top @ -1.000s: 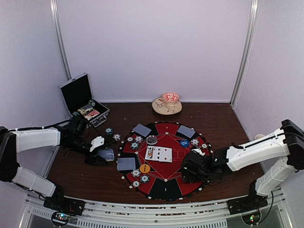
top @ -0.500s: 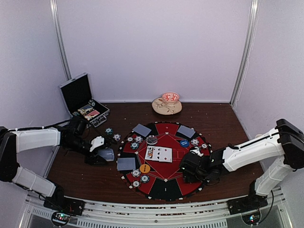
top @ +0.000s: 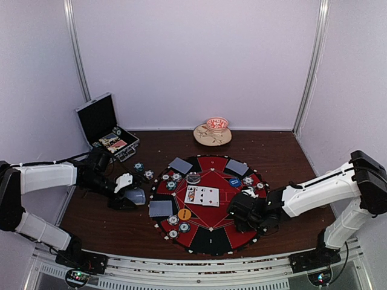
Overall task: Distribute texas hold em gaming equipment
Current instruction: Pick up the all-in button from position 10, then place the all-in button in the small blind area.
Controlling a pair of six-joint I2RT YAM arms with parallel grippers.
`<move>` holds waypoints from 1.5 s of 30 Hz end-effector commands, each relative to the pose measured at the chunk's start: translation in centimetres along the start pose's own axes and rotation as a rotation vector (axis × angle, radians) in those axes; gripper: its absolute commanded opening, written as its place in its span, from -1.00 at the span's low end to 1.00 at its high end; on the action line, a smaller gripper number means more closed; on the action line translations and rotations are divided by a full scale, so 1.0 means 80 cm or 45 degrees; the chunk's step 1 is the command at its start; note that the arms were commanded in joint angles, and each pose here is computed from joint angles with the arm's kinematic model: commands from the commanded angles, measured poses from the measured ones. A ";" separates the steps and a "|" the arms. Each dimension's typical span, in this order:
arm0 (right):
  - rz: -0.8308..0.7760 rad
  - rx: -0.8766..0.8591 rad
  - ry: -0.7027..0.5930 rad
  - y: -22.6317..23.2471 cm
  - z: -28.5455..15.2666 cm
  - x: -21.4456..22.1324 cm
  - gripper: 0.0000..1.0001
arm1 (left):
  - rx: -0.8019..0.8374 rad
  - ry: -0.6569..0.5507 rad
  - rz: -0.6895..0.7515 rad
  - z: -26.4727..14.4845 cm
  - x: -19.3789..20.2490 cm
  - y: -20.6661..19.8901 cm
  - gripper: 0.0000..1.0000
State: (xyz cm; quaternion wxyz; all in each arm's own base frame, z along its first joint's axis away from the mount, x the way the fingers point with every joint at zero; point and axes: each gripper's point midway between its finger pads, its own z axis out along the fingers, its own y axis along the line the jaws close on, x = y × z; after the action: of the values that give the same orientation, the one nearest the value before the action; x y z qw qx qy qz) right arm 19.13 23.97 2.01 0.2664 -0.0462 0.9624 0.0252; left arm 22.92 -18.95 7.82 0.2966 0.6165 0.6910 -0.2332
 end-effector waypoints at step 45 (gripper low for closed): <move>-0.017 0.048 -0.224 0.043 0.114 -0.274 0.15 | 0.006 -0.031 0.020 0.000 -0.005 0.001 0.05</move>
State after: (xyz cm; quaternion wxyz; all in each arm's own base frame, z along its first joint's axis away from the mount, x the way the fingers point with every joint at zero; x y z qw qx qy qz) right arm 40.50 29.90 4.54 0.3321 -0.0533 0.9417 0.0020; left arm 22.91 -18.96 7.82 0.2966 0.6166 0.6908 -0.2336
